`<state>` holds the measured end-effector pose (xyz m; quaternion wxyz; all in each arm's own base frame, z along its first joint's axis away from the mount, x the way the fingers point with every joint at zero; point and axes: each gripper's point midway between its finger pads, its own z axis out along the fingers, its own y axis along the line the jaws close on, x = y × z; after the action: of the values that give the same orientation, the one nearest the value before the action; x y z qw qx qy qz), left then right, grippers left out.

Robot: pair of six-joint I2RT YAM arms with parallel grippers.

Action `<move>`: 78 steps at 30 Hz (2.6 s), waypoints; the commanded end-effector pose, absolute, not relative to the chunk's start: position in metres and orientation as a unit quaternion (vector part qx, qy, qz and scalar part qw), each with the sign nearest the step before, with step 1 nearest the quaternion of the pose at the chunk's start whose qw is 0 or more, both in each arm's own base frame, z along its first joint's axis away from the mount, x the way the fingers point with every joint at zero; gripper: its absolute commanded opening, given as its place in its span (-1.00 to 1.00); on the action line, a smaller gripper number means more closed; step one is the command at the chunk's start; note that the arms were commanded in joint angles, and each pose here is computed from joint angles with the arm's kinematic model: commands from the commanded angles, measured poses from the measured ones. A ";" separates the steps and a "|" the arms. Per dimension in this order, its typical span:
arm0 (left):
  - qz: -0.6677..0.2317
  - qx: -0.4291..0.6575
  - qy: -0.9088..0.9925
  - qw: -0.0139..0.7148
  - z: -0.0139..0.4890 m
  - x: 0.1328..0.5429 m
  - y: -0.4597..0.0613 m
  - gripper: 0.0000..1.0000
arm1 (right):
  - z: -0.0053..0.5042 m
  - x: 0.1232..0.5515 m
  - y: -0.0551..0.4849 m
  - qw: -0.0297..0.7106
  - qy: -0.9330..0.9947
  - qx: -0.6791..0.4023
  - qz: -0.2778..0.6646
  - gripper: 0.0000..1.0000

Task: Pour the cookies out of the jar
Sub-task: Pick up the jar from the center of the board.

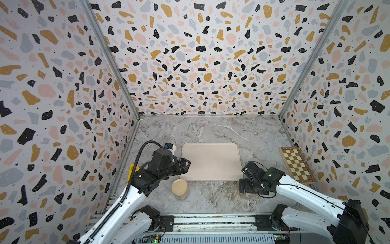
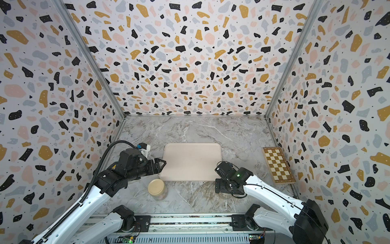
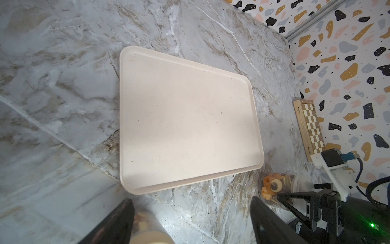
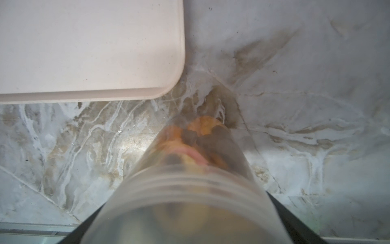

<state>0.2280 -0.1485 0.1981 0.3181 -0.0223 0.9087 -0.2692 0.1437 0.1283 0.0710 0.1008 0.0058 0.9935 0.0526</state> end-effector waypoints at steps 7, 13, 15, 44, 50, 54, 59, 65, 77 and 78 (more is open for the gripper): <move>-0.273 -0.015 0.907 0.320 0.196 0.229 -0.152 0.69 | 0.067 0.140 0.125 0.102 0.994 0.010 0.049 0.88; -0.276 -0.012 0.908 0.315 0.193 0.228 -0.153 0.69 | 0.067 0.142 0.126 0.102 0.994 0.006 0.048 0.83; -0.278 -0.011 0.907 0.315 0.194 0.228 -0.154 0.69 | 0.067 0.141 0.125 0.102 0.994 0.006 0.048 0.81; -0.246 0.012 0.902 0.354 0.205 0.238 -0.147 0.67 | 0.099 0.147 0.131 0.133 0.988 0.003 0.077 0.42; -0.247 0.018 0.899 0.361 0.210 0.243 -0.149 0.67 | 0.115 0.152 0.138 0.143 0.985 -0.003 0.092 0.41; -0.247 0.034 0.893 0.375 0.213 0.247 -0.152 0.64 | 0.135 0.160 0.149 0.158 0.981 -0.015 0.112 0.38; -0.272 0.053 0.874 0.400 0.225 0.252 -0.162 0.67 | 0.159 0.173 0.172 0.171 0.974 -0.039 0.146 0.37; -0.461 0.095 0.797 0.377 0.269 0.235 -0.214 0.81 | 0.198 0.194 0.216 0.189 0.955 -0.072 0.216 0.38; -0.605 0.196 0.707 0.309 0.288 0.204 -0.254 0.53 | 0.262 0.223 0.245 0.209 0.915 -0.114 0.326 0.37; -0.613 0.186 0.706 0.302 0.288 0.206 -0.255 0.55 | 0.266 0.224 0.245 0.212 0.911 -0.114 0.334 0.37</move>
<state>0.2150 -0.2480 0.2731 0.3185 0.1637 0.7419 -0.5669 0.2225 0.2356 0.2308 0.1834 -0.0885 0.9390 0.2770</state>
